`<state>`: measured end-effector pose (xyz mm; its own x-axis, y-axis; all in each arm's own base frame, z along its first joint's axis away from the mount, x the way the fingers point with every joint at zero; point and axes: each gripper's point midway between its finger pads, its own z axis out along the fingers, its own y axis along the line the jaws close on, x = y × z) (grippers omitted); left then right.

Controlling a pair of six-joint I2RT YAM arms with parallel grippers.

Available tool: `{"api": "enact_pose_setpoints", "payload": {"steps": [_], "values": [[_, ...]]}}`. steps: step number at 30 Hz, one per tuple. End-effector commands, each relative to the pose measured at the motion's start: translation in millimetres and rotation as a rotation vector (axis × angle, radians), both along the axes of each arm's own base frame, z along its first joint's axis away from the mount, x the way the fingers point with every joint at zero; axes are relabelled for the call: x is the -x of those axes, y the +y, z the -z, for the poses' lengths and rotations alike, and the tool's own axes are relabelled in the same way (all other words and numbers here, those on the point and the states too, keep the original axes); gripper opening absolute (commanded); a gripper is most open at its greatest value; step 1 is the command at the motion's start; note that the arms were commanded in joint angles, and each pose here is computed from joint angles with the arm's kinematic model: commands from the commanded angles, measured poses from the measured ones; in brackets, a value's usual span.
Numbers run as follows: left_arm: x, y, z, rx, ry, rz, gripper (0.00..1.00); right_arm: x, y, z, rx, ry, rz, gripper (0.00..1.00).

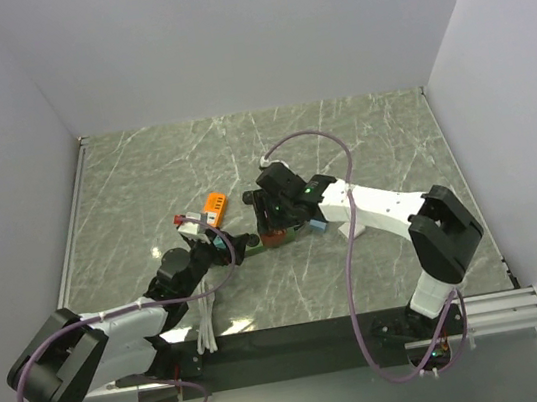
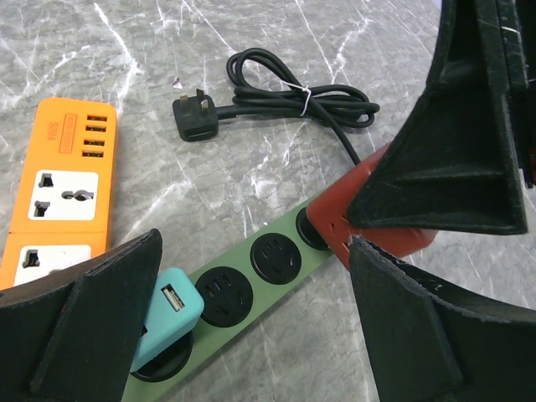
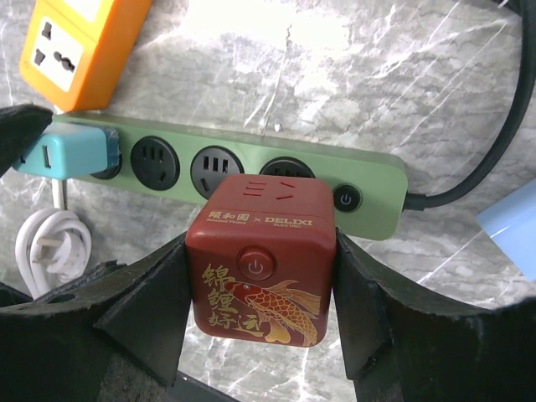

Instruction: Insert the plug

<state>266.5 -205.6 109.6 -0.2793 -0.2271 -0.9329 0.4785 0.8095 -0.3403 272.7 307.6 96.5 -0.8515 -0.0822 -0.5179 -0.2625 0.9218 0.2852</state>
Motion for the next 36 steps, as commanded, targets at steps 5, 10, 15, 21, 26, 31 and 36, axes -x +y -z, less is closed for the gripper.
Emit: {"api": "enact_pose_setpoints", "payload": {"steps": [5, 10, 15, 21, 26, 31, 36], "values": [[3.7, -3.2, 7.1, -0.009, 0.024, 0.028, 0.99, -26.9, 8.6, -23.7, -0.029, -0.081, 0.027, 0.0], [4.4, -4.9, 8.7, -0.011, 0.028, 0.039, 0.99, -27.6, 8.4, -17.7, -0.016, -0.064, 0.02, 0.0], [4.9, -5.2, 9.5, -0.012, 0.029, 0.042, 0.99, -23.6, 9.1, -8.7, -0.017, -0.038, 0.018, 0.0], [4.6, -7.1, 10.0, -0.012, 0.031, 0.049, 0.99, -20.1, 9.9, -6.6, 0.002, -0.023, 0.016, 0.0], [5.1, -6.8, 10.1, -0.011, 0.03, 0.049, 0.99, -17.3, 7.5, -8.1, 0.006, -0.022, 0.027, 0.0], [5.6, -6.8, 11.2, -0.012, 0.033, 0.051, 0.99, -14.5, 4.4, -1.6, 0.032, -0.004, 0.038, 0.0], [6.0, -6.8, 11.0, -0.012, 0.031, 0.053, 0.99, -10.7, 2.8, 4.9, 0.053, 0.008, 0.043, 0.0]]}}
